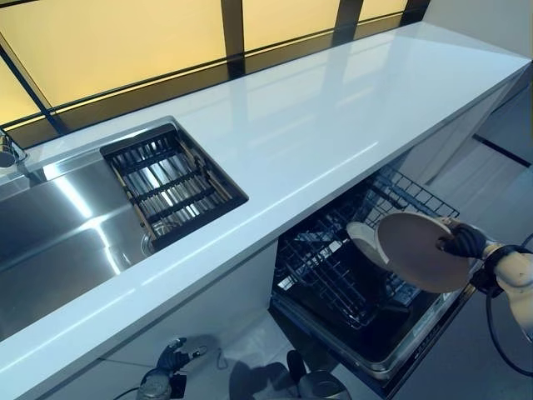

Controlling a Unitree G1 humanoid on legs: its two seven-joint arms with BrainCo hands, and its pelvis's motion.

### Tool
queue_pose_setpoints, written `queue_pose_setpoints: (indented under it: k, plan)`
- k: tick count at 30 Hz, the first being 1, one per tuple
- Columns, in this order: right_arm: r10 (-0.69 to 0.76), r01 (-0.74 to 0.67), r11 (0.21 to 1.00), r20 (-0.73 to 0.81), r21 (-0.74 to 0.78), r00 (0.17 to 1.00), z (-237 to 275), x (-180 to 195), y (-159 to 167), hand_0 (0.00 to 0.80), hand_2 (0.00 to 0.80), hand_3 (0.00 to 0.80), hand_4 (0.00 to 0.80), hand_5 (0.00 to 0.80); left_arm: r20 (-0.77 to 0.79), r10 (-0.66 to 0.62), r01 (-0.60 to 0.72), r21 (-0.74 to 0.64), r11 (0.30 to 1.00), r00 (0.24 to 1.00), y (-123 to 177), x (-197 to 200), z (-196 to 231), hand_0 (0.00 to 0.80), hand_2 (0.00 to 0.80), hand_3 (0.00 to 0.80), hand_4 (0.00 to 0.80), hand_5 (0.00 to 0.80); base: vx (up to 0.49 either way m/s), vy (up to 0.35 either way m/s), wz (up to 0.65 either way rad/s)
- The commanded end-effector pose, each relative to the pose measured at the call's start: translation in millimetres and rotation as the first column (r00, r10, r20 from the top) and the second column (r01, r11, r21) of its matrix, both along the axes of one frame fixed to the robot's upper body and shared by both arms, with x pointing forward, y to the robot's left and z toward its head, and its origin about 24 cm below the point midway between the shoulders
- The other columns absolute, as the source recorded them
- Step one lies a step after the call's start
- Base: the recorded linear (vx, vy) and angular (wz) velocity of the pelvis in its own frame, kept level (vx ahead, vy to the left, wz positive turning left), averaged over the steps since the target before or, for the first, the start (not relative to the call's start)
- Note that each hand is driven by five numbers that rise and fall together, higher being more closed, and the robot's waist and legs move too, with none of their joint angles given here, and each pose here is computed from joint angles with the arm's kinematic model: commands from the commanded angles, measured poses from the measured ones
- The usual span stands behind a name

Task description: Take plates into dishwasher

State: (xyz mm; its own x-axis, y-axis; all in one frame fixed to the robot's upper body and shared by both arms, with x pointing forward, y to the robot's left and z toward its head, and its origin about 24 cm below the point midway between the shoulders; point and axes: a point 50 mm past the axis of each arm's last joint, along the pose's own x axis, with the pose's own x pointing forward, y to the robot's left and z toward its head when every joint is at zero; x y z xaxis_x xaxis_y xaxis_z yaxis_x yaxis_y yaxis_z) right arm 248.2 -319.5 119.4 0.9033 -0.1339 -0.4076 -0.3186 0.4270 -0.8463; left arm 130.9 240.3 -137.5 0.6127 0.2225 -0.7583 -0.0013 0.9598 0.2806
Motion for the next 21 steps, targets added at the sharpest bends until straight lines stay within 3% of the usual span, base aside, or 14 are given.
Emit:
queue_pose_setpoints:
  k: [1,21]
  plan:
    - [0.024,-0.023,1.000,0.124,-0.009,0.992,23,20,13,0.800,0.800,0.800,0.800,0.800,0.079,0.030,-0.034,0.056,0.998,0.996,19,24,14,0.000,0.000,0.000,0.000,0.000,0.000,0.000,0.00]
    - [0.049,-0.050,0.998,0.025,0.045,0.998,-23,33,43,0.800,0.800,0.800,0.800,0.800,0.097,0.013,-0.017,0.041,0.999,0.995,12,25,13,0.000,0.000,0.000,0.000,0.000,0.000,0.000,0.00]
